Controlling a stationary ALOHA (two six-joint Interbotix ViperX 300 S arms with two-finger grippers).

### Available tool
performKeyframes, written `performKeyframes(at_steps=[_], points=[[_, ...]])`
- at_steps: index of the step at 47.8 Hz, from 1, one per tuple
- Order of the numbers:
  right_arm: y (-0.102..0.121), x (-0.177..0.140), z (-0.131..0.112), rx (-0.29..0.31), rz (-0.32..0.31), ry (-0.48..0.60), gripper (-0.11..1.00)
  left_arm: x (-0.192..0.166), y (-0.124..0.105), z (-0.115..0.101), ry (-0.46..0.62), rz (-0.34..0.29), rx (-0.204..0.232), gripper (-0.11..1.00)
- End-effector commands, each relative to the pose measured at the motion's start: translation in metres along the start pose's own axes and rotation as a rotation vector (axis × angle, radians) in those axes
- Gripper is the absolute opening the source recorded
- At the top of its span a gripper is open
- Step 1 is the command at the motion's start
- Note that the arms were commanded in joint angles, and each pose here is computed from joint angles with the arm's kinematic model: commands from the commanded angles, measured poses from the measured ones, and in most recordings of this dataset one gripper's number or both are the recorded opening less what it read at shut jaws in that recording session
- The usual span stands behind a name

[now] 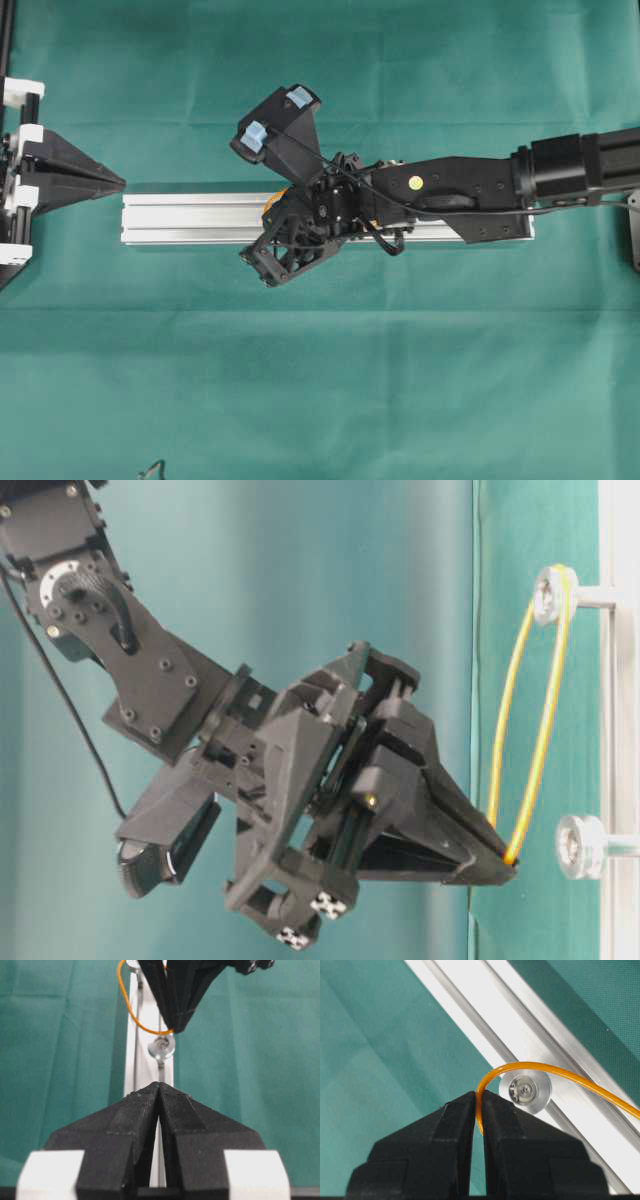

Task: Hook the rubber onto the shaft.
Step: 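Stretch the band leftward and lower it around the left metal peg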

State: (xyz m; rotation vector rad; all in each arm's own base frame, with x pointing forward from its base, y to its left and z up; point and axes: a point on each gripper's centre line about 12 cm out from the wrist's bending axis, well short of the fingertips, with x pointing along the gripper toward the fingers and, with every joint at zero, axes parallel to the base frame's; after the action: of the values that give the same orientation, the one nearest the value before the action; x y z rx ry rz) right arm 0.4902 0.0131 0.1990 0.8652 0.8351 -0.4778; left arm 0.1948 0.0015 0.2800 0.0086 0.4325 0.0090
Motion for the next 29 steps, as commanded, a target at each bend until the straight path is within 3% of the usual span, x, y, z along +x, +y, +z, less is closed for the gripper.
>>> performKeyframes(at_steps=[1,13,29], points=[[0.013,-0.011,0.01,0.019,0.043,-0.03,0.07,-0.002,0.0,0.012,-0.031,0.0,0.003,0.0],[0.014,-0.004,0.011,0.03,0.038,-0.028,0.07,-0.002,0.0,0.012,-0.031,0.0,0.003,0.0],[0.011,0.004,0.011,0.092,0.028,-0.022,0.07,-0.002,0.0,0.012,-0.031,0.0,0.003,0.0]])
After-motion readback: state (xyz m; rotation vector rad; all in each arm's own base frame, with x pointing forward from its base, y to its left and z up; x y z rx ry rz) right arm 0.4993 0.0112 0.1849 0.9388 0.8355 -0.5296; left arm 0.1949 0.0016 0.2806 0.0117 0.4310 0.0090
